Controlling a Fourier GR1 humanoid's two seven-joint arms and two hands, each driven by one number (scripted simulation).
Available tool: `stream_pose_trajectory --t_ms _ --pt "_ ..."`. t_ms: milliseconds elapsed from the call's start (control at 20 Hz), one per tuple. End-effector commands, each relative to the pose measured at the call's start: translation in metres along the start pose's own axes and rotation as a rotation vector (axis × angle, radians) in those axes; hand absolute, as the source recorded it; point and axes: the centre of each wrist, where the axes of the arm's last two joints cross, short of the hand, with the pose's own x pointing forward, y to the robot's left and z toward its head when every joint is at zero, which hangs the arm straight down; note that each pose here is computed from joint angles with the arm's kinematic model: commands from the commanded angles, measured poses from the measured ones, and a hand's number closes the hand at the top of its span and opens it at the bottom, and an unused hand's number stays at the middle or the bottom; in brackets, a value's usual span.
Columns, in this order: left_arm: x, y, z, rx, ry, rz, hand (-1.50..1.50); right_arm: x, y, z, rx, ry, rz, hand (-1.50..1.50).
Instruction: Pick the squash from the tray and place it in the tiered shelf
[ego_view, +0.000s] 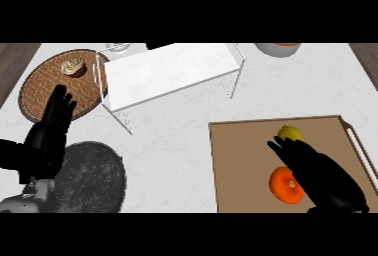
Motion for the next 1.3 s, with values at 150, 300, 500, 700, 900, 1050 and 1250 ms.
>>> stream_pose_trajectory --t_ms 150,300,500,700,900,1050,1250 --pt "0.003 -0.010 0.005 0.000 -0.003 -0.017 0.00 -0.004 0.025 -0.007 -0.012 -0.033 -0.018 -1.50" --pt "-0.002 0.002 -0.004 -0.003 -0.001 -0.011 0.00 -0.017 0.020 -0.018 -0.030 -0.055 -0.038 -1.50" --pt "0.004 0.004 0.004 -0.002 -0.009 -0.012 0.00 -0.021 0.027 -0.036 -0.028 -0.056 -0.035 -1.50" --pt "-0.002 -0.005 0.014 0.001 -0.014 -0.004 0.00 -0.013 0.044 -0.046 0.008 -0.034 -0.046 -1.50" --pt "-0.013 0.002 0.003 0.010 -0.001 -0.002 0.00 -0.013 0.038 -0.041 0.084 -0.029 0.015 1.50" --pt "0.000 0.007 -0.004 -0.005 -0.007 0.015 0.00 -0.006 0.057 -0.058 0.043 -0.087 0.092 1.50" --pt "-0.018 -0.002 0.002 -0.011 -0.006 0.003 0.00 -0.033 0.064 -0.046 -0.062 -0.117 0.131 1.50"
